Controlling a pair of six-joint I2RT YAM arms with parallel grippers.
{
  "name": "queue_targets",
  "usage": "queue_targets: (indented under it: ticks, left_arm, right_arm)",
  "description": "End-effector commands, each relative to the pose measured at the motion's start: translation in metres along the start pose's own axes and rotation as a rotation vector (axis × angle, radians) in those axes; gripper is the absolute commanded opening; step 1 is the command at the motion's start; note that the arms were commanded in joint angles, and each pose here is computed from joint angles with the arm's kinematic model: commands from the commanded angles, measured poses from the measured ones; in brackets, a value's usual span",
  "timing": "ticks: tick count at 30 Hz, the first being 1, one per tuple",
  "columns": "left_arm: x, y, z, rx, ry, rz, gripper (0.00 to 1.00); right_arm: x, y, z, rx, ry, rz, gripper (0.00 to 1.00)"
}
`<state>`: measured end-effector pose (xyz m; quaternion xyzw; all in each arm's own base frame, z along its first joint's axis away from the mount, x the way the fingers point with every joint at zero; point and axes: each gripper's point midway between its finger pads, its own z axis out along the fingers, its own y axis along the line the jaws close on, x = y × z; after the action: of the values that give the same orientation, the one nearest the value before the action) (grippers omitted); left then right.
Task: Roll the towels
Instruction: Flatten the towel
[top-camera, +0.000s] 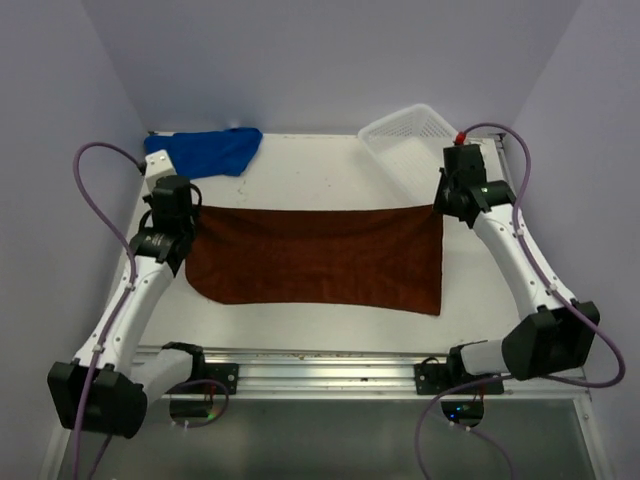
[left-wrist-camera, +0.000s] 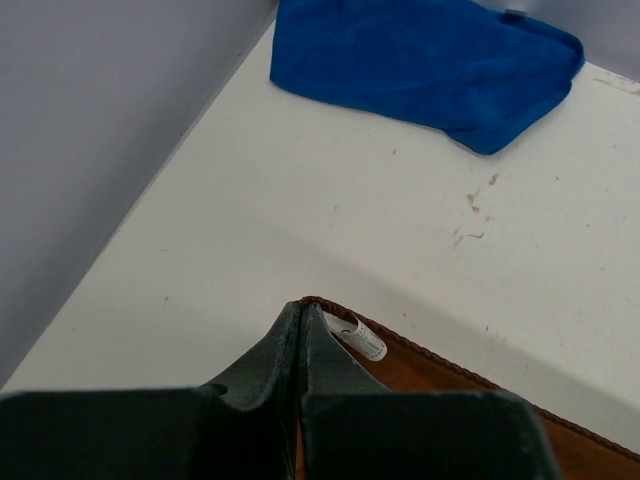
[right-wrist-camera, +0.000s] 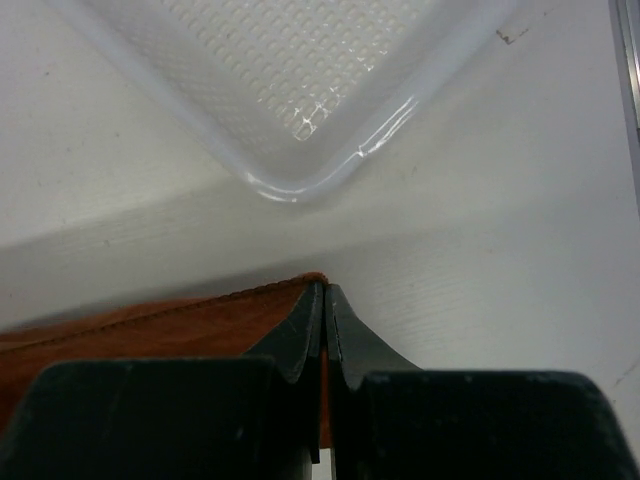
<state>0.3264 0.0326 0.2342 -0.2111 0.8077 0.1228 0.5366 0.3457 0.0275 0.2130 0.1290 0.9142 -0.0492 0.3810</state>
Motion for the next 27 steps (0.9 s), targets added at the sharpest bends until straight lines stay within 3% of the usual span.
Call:
queue_targets:
  ticks: [1, 4, 12, 27]
  left_arm:
    - [-0.037, 0.006, 0.035, 0.029, -0.062, -0.125, 0.0]
    - [-0.032, 0.019, 0.062, 0.029, -0.02, -0.161, 0.0]
    - [-0.029, 0.001, 0.104, 0.091, 0.016, -0.13, 0.0]
    - [-0.003, 0.013, 0.12, 0.065, 0.026, -0.083, 0.03]
  right_arm:
    - [-0.052, 0.009, 0.015, 0.0, -0.148, 0.043, 0.0]
    - [-0.059, 0.017, 0.032, -0.022, -0.147, 0.033, 0.0]
    - [-0.064, 0.041, 0.072, -0.078, -0.119, -0.003, 0.0]
    - [-0.046, 0.051, 0.096, -0.115, -0.075, -0.039, 0.0]
